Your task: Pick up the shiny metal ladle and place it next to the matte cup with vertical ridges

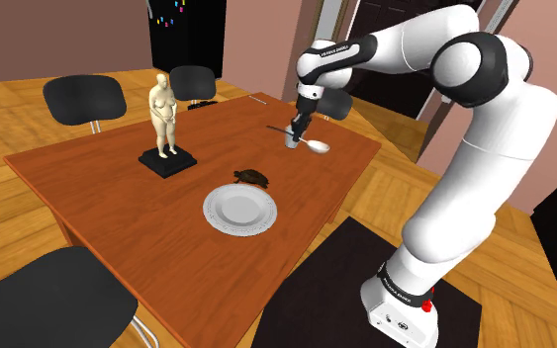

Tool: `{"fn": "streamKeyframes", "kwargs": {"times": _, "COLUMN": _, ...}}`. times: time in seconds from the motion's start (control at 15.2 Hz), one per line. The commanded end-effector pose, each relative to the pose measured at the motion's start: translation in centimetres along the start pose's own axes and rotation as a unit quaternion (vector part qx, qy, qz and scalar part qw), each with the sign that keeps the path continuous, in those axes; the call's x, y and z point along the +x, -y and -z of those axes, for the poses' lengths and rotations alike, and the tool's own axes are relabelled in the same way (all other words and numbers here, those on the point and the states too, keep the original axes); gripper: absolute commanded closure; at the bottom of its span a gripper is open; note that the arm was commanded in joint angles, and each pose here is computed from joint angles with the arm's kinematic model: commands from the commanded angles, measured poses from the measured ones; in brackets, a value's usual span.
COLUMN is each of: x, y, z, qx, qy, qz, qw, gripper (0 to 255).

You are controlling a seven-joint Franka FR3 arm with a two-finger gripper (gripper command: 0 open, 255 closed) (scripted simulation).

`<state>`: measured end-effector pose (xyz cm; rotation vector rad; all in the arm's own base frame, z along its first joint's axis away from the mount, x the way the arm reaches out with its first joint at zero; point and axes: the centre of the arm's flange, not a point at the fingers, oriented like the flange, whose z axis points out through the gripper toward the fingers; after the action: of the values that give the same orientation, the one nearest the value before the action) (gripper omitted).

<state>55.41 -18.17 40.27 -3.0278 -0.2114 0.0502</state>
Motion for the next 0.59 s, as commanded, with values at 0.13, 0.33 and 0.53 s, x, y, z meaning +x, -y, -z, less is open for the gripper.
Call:
{"fn": "streamKeyframes", "kwargs": {"times": 0.13, "x": -1.4, "y": -5.2, "z": 0.4, "qx": 0.000, "qy": 0.000, "qz": 0.001, "qw": 1.0000, "gripper": 255}}
{"fn": "streamKeyframes", "kwargs": {"times": 0.33, "x": -2.3, "y": -9.0, "z": 0.8, "qx": 0.000, "qy": 0.000, "qz": 0.001, "qw": 1.0000, "gripper": 255}}
{"fn": "streamKeyframes", "kwargs": {"times": 0.53, "x": -3.2, "y": -12.9, "z": 1.2, "qx": 0.000, "qy": 0.000, "qz": 0.001, "qw": 1.0000, "gripper": 255}}
